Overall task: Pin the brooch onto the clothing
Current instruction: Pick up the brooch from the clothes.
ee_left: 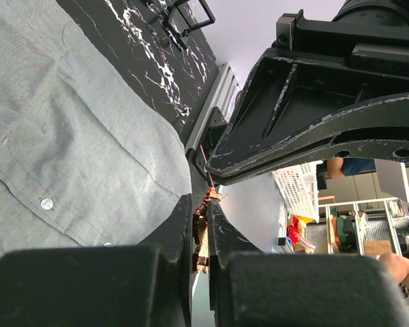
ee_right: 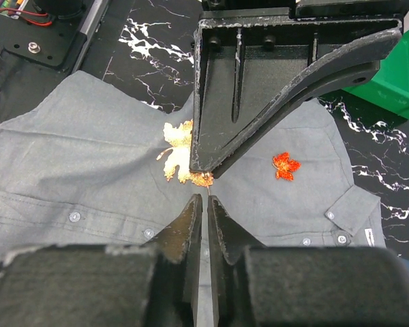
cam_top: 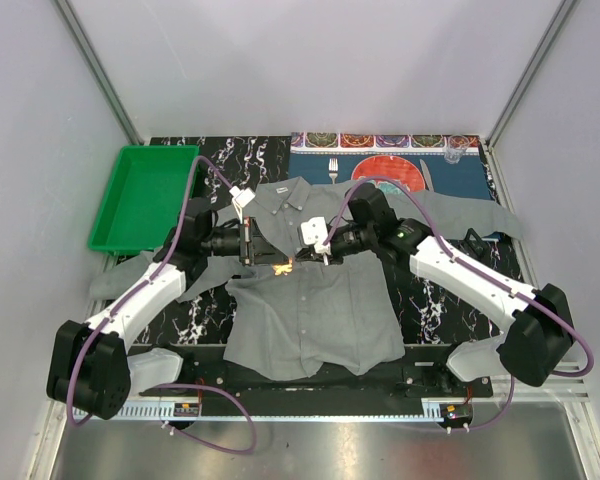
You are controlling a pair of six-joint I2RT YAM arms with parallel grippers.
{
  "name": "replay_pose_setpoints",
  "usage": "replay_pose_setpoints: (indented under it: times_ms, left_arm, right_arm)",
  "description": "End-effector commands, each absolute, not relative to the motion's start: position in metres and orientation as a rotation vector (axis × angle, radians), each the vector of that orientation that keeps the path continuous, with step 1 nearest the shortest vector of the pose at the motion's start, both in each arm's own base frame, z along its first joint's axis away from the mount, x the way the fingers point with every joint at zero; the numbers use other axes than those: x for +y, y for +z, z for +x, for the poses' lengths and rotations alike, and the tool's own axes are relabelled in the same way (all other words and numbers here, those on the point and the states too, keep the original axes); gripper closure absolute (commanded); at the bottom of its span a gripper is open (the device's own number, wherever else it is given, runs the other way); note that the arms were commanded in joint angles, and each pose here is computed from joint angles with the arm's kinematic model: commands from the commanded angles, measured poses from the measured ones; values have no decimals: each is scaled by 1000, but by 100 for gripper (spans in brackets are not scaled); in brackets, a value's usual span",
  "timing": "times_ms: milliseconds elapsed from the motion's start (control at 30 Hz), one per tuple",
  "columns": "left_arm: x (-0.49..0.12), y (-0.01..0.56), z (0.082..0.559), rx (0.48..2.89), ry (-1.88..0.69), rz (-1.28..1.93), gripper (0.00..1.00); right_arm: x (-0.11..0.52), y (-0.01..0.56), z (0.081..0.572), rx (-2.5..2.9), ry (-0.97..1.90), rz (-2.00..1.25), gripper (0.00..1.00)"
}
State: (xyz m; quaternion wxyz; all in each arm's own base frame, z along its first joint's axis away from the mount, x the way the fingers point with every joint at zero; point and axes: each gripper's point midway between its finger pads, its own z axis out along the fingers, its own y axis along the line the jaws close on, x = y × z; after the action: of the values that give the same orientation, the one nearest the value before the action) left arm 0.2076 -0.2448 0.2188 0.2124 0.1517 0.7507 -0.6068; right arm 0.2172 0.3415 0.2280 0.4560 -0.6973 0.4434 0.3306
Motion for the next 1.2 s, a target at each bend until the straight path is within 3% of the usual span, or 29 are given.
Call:
replay_pose_setpoints:
  times_ms: [0,67,233,333,400,633,667,700,733,1033,1167]
  left_arm:
    - [-248,238,200,2039,-1734,475,100]
    - [-249,239,199,2037,-1741,485,100]
    - [-249,239,198,2039,-1746,487,100]
    - [-249,240,198,2038,-1746,488,100]
    - [-250,241,197,2033,-1747,493,100]
    - [-250,242,196,2024,-1763,497,100]
    - [-250,242,196,2022,-1763,498,100]
    - [-250,242,196,2025,-1763,494,100]
    - [-250,242,196,2025,-1766,497,100]
    - [-251,242,195,2025,-1770,500,100]
    - [-252,243,193,2023,-1777,509,100]
  right_arm:
    - [348,245,218,1019,758,-1722,86]
    - [349,246,218,1011,755,-1723,81]
    - [351,245,217,1002,748,-1735,81]
    - [351,244,216,994,745,-1744,88]
    - [351,241,216,997,739,-1750,99]
    - [348,237,215,989,719,-1763,100]
    - [347,237,215,987,714,-1765,96]
    - [347,236,214,987,717,-1768,78]
    - [347,236,214,986,712,-1768,77]
    - [351,234,215,979,695,-1778,79]
    - [352,230,218,982,672,-1788,75]
